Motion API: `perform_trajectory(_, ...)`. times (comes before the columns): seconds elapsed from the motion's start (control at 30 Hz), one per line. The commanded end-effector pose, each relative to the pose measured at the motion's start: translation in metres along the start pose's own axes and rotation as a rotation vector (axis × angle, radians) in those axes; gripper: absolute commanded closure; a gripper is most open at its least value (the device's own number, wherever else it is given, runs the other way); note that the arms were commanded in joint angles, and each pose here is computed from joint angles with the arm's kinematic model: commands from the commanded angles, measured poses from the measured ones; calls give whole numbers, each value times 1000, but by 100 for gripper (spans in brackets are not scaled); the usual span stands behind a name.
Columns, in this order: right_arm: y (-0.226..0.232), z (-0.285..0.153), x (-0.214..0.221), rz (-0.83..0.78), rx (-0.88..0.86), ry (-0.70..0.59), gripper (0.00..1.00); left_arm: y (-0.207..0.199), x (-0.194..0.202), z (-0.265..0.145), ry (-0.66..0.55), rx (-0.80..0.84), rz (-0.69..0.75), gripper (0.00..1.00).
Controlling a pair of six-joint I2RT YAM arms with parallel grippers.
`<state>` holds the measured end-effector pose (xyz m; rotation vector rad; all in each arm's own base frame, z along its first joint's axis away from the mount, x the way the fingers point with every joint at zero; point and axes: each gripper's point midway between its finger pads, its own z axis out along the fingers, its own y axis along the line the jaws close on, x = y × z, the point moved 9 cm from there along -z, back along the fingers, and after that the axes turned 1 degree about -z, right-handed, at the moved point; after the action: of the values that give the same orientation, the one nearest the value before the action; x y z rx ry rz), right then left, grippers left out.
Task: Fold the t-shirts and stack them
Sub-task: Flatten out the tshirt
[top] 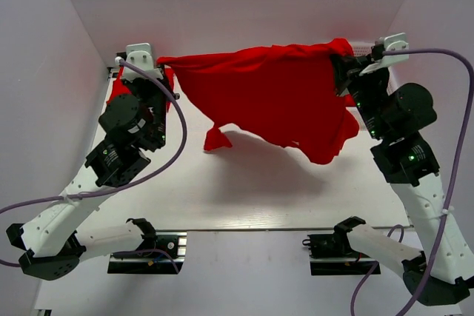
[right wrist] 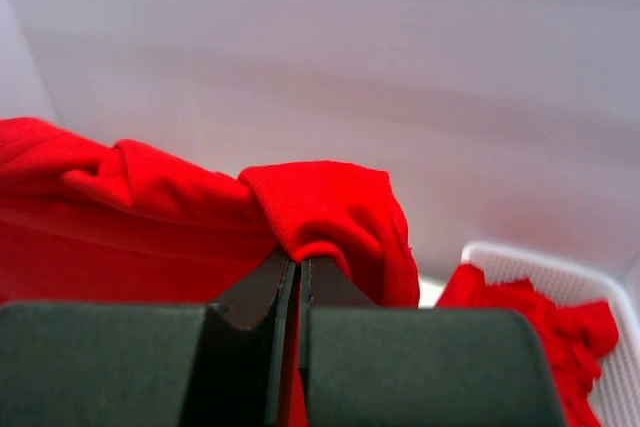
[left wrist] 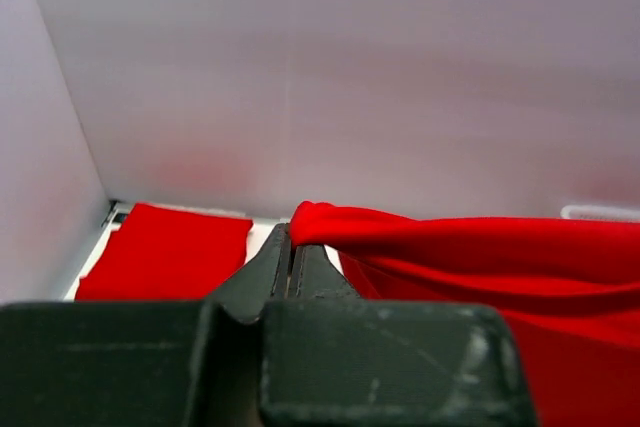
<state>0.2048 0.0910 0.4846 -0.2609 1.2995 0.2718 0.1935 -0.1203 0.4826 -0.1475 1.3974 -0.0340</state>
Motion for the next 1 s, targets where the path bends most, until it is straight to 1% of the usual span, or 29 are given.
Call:
perform_trajectory(0.0,0,-2,-28,-61,-52,-70,100,12,-28,-5,-71,17,-8,100)
perform_trajectory(0.07,2,9,-28,-69,-74,-58,100,6,-28,1,-78,15,9,100)
perform_trajectory(0.1,3,14,-25,-75,-76,-50,100,5,-31,4,-95,-13,21,100)
perform_trajectory(0.13,5,28,-18,-80,-80,-26,100,4,-29,7,-93,-51,34,100)
perform_trajectory(0.17,4,32,-18,-87,-69,-28,100,-5,-21,15,-79,-67,70,100)
perform_trajectory(0.2,3,37,-14,-94,-56,-14,100,-8,-21,20,-94,-103,86,100)
perform_trajectory(0.23,5,54,-4,-100,-54,12,100,-10,-16,24,-86,-168,115,100)
perform_trajectory(0.27,5,59,-6,-112,-51,3,100,-14,-14,29,-91,-202,142,100)
perform_trajectory(0.3,2,63,-6,-114,-28,4,100,-27,-6,43,-111,-254,131,100)
perform_trajectory(0.33,3,72,-8,-117,-22,2,100,-28,-6,46,-99,-295,220,100)
perform_trajectory(0.43,1,80,-23,-130,-1,-28,100,-38,-24,55,-120,-293,212,100)
perform_trajectory(0.47,0,80,-27,-129,2,-35,100,-39,-29,56,-125,-280,202,100)
perform_trajectory(0.5,-1,74,-39,-133,4,-65,100,-40,-31,56,-128,-264,194,100)
perform_trajectory(0.53,-2,72,-43,-132,5,-73,100,-44,-29,57,-112,-216,237,100)
perform_trajectory(0.57,-3,69,-46,-137,10,-80,100,-38,-45,49,-133,-181,154,100)
perform_trajectory(0.6,-5,58,-57,-144,19,-102,100,-39,-51,46,-126,-107,143,100)
perform_trajectory(0.63,-6,55,-60,-147,22,-109,100,-35,-55,42,-126,-69,166,100)
perform_trajectory(0.67,-8,42,-71,-145,27,-139,100,-28,-65,31,-141,-12,108,100)
perform_trajectory(0.7,-9,39,-74,-154,27,-146,100,-31,-71,26,-173,121,106,100)
perform_trajectory(0.73,-11,27,-84,-162,31,-168,100,-30,-76,18,-189,218,103,100)
perform_trajectory(0.77,-12,21,-88,-165,28,-175,100,-28,-77,9,-183,323,106,100)
perform_trajectory(0.8,-12,9,-97,-174,16,-191,100,-31,-82,-1,-218,457,96,100)
perform_trajectory(0.83,-14,-2,-106,-169,22,-213,100,-20,-89,-15,-230,523,87,100)
perform_trajectory(0.87,-15,-8,-109,-171,24,-224,100,-22,-96,-27,-255,654,58,100)
perform_trajectory(0.9,-19,-29,-124,-171,35,-282,100,-19,-101,-33,-264,697,44,100)
perform_trajectory(0.93,-19,-34,-127,-175,36,-298,100,-10,-110,-43,-297,733,31,100)
perform_trajectory(0.97,-21,-41,-131,-175,41,-315,100,-11,-113,-50,-318,815,28,100)
